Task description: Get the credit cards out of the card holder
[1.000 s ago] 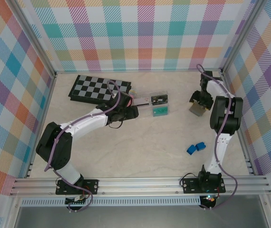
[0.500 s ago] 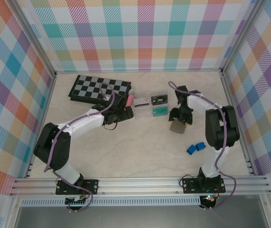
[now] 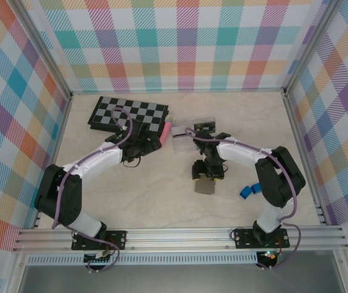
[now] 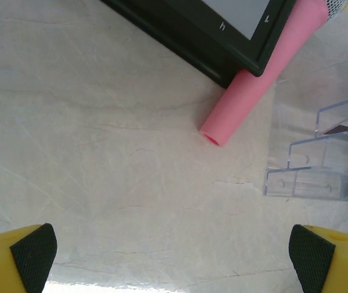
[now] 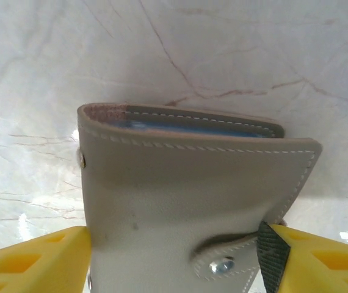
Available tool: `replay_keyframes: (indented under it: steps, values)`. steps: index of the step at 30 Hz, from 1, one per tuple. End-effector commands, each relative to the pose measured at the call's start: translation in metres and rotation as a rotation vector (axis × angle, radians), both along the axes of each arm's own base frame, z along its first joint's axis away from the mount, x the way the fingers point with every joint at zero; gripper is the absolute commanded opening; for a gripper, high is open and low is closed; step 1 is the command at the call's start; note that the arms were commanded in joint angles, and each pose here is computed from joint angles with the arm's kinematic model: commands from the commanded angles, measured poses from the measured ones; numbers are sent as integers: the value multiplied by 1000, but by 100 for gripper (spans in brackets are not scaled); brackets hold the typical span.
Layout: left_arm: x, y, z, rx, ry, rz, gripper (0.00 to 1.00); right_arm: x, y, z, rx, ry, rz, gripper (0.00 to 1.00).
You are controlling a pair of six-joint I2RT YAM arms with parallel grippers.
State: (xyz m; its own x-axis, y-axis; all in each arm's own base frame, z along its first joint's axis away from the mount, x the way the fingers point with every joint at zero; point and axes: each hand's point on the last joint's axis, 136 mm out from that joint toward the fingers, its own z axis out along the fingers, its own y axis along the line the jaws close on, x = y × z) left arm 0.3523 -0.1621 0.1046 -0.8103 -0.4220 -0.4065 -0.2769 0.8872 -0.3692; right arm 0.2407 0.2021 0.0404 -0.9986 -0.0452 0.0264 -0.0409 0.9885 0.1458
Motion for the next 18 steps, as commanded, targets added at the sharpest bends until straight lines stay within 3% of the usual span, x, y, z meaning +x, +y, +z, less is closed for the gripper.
replay_keyframes:
  steps: [1, 10, 18]
  values:
    - [-8, -10, 8, -84, 18, -44, 99, 22, 3, 27, 46, -106, -52, 71]
    - [-33, -57, -4, -276, 123, -194, 81, 7, -15, 12, 93, -18, -135, 69]
    - [-54, -88, -9, -397, 205, -301, 60, -1, -1, -8, 169, 42, -142, 50]
